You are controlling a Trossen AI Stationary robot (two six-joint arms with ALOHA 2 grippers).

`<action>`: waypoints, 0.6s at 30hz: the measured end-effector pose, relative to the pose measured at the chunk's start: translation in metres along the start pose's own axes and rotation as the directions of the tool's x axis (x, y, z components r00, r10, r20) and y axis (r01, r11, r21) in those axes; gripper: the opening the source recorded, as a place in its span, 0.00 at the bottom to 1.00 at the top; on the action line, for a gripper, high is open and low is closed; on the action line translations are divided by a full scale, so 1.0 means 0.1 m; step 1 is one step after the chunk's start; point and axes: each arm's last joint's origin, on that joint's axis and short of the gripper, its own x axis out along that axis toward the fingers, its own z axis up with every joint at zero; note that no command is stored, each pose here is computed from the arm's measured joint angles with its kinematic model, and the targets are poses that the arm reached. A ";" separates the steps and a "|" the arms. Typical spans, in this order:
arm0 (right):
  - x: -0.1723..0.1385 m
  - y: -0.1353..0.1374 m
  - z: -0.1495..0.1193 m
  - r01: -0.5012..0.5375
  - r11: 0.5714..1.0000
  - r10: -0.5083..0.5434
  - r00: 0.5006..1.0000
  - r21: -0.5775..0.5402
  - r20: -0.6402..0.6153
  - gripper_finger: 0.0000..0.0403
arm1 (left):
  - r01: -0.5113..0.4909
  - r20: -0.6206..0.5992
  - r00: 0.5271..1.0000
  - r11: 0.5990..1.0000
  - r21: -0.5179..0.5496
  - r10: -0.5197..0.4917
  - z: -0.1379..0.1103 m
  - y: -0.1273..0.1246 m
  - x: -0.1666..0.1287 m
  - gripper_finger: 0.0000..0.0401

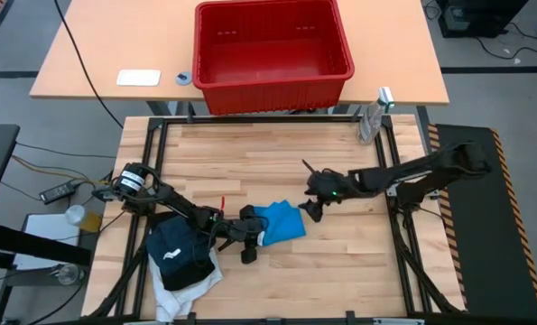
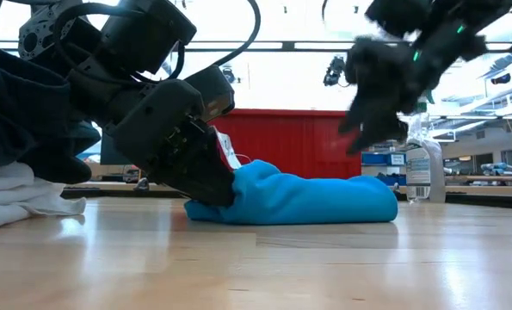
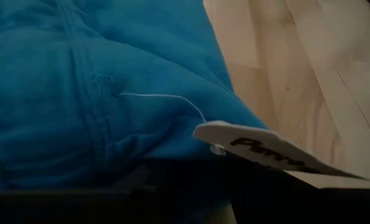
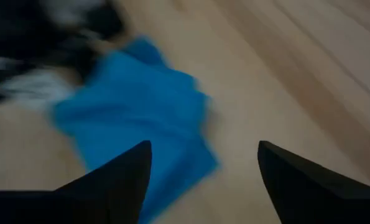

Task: Fold Laundry from Bin
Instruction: Fold the blue shorts

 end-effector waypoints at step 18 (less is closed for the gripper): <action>0.87 0.39 -0.47 -0.040 0.977 0.069 0.989 -0.211 0.132 0.57 | -0.003 -0.006 1.000 1.000 -0.016 0.003 0.00 0.00 0.00 0.30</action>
